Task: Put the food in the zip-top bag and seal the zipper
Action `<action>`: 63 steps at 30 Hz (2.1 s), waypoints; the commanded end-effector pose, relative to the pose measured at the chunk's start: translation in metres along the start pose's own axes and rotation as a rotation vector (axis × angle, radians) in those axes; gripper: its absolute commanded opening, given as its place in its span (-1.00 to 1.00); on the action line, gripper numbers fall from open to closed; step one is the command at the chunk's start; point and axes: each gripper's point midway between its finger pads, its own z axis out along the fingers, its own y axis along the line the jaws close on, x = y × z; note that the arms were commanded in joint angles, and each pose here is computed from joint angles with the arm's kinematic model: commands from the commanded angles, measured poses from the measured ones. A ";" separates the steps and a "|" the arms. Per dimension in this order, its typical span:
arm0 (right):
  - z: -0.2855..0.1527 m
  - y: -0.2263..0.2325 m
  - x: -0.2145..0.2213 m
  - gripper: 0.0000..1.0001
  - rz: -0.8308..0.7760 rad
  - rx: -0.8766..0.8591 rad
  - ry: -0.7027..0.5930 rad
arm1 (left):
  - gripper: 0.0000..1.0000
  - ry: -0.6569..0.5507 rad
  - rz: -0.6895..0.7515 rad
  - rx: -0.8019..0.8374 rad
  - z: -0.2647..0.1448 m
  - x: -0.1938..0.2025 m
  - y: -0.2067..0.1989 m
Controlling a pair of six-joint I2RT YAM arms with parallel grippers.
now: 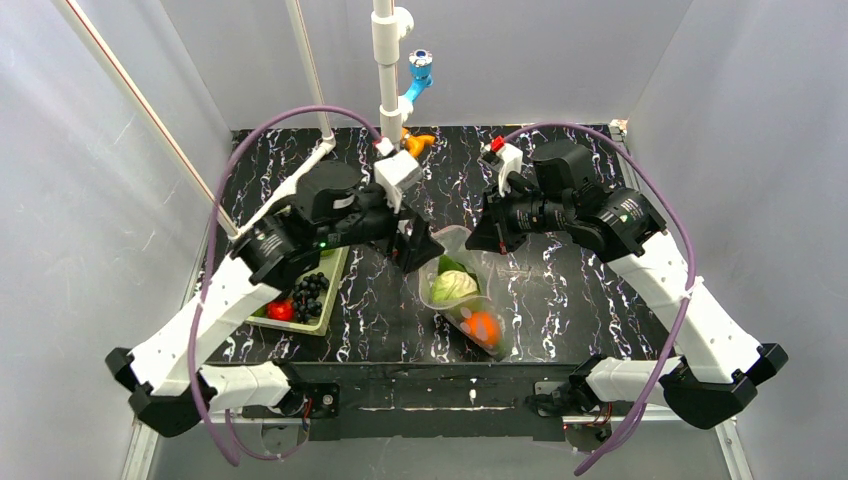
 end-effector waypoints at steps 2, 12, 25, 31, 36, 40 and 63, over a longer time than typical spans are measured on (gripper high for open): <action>-0.007 0.007 -0.016 -0.97 -0.030 -0.014 -0.081 | 0.97 -0.274 -0.107 -0.096 -0.066 -0.057 -0.005; -0.020 -0.006 -0.017 -0.97 -0.026 0.084 -0.140 | 0.97 -0.103 -0.320 -0.574 -0.130 0.030 0.057; -0.024 -0.005 -0.018 -0.97 -0.031 0.090 -0.151 | 0.96 0.187 -0.455 -1.138 -0.163 0.158 0.150; -0.027 -0.002 -0.017 -0.97 -0.031 0.081 -0.151 | 0.96 0.280 -0.667 -1.185 -0.158 0.208 0.207; -0.028 0.002 -0.017 -0.97 -0.022 0.062 -0.150 | 0.97 0.425 -0.693 -1.181 -0.145 0.235 0.247; -0.028 0.005 -0.018 -0.97 -0.016 0.052 -0.146 | 0.96 0.513 -0.680 -1.139 -0.130 0.250 0.266; -0.019 0.000 -0.018 -0.97 0.003 0.061 -0.114 | -0.59 0.834 -0.581 -1.125 -0.123 0.328 0.275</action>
